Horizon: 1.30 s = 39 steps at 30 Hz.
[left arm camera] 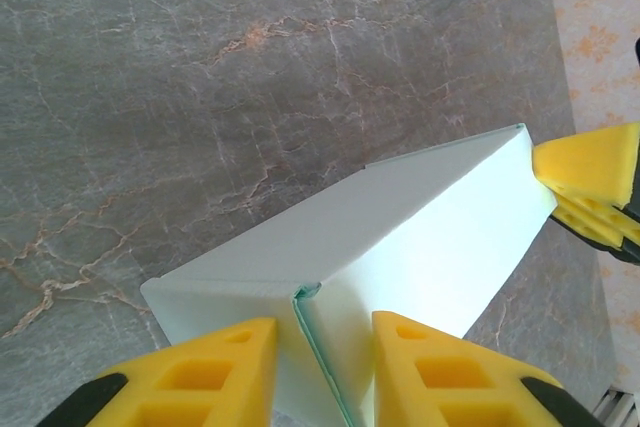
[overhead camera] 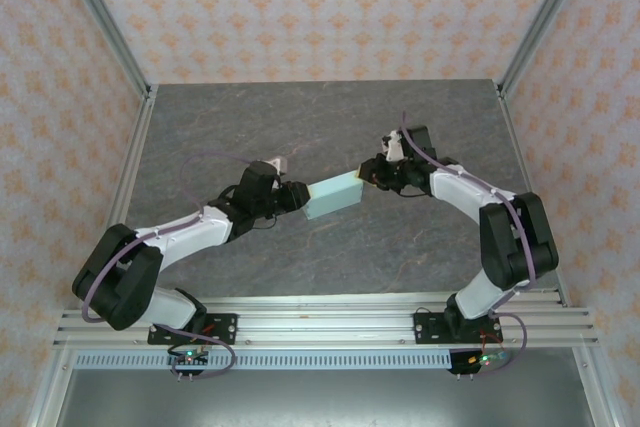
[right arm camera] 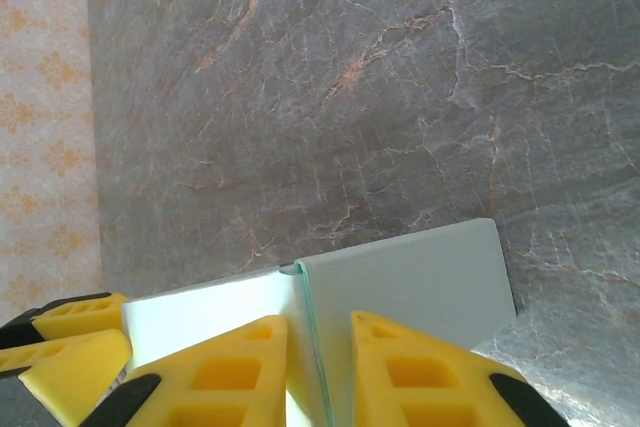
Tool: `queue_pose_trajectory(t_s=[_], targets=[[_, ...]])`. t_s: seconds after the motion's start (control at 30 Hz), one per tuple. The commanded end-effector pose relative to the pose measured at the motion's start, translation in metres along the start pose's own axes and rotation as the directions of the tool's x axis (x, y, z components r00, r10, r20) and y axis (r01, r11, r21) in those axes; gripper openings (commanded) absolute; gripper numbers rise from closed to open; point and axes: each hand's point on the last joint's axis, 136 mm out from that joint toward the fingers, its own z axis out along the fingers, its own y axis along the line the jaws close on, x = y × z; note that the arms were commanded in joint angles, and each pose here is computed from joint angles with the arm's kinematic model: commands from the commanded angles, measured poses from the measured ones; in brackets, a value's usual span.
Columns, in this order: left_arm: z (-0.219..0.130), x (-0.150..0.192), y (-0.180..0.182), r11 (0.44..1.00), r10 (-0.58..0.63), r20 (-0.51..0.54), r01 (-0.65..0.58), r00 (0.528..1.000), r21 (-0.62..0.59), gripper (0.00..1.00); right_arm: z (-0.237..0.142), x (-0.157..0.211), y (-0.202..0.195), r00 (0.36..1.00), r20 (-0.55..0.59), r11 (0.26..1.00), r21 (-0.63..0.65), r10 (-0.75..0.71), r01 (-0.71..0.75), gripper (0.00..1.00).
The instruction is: Fold the paper box
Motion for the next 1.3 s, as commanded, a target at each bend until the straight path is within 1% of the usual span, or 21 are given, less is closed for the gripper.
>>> queue_pose_trajectory(t_s=[0.0, 0.17, 0.37, 0.6, 0.8, 0.97, 1.13, 1.27], targets=[[-0.003, 0.032, 0.046, 0.983, -0.032, -0.113, 0.011, 0.993, -0.182, 0.29, 0.0, 0.015, -0.019, 0.999, -0.046, 0.997, 0.072, 0.019, -0.016, 0.19], [-0.008, 0.032, 0.032, 0.987, 0.002, -0.101, -0.018, 0.995, -0.157, 0.31, -0.012, 0.026, -0.01, 0.998, -0.039, 0.998, 0.039, -0.051, 0.052, 0.19], [-0.011, 0.043, 0.018, 0.987, 0.057, -0.098, -0.071, 0.994, -0.142, 0.33, -0.021, 0.045, -0.012, 0.995, -0.03, 0.994, 0.032, -0.1, 0.101, 0.19], [-0.015, 0.056, 0.021, 0.982, 0.089, -0.083, -0.101, 0.993, -0.159, 0.35, -0.027, 0.065, -0.011, 0.99, -0.029, 0.99, 0.008, -0.139, 0.14, 0.19], [-0.021, 0.066, 0.031, 0.979, 0.091, -0.061, -0.1, 0.994, -0.178, 0.35, -0.03, 0.08, -0.022, 0.991, -0.031, 0.99, 0.044, -0.13, 0.131, 0.2], [-0.026, 0.061, 0.027, 0.977, 0.109, -0.042, -0.115, 0.993, -0.179, 0.35, -0.027, 0.082, -0.013, 0.989, -0.017, 0.989, 0.033, -0.146, 0.147, 0.2], [-0.026, 0.058, 0.035, 0.967, 0.131, -0.025, -0.133, 0.991, -0.219, 0.36, -0.021, 0.085, -0.015, 0.989, -0.009, 0.988, 0.039, -0.148, 0.149, 0.2], [-0.025, 0.051, 0.037, 0.951, 0.166, -0.024, -0.166, 0.986, -0.262, 0.36, -0.016, 0.08, -0.011, 0.989, -0.004, 0.988, 0.041, -0.149, 0.149, 0.2]])
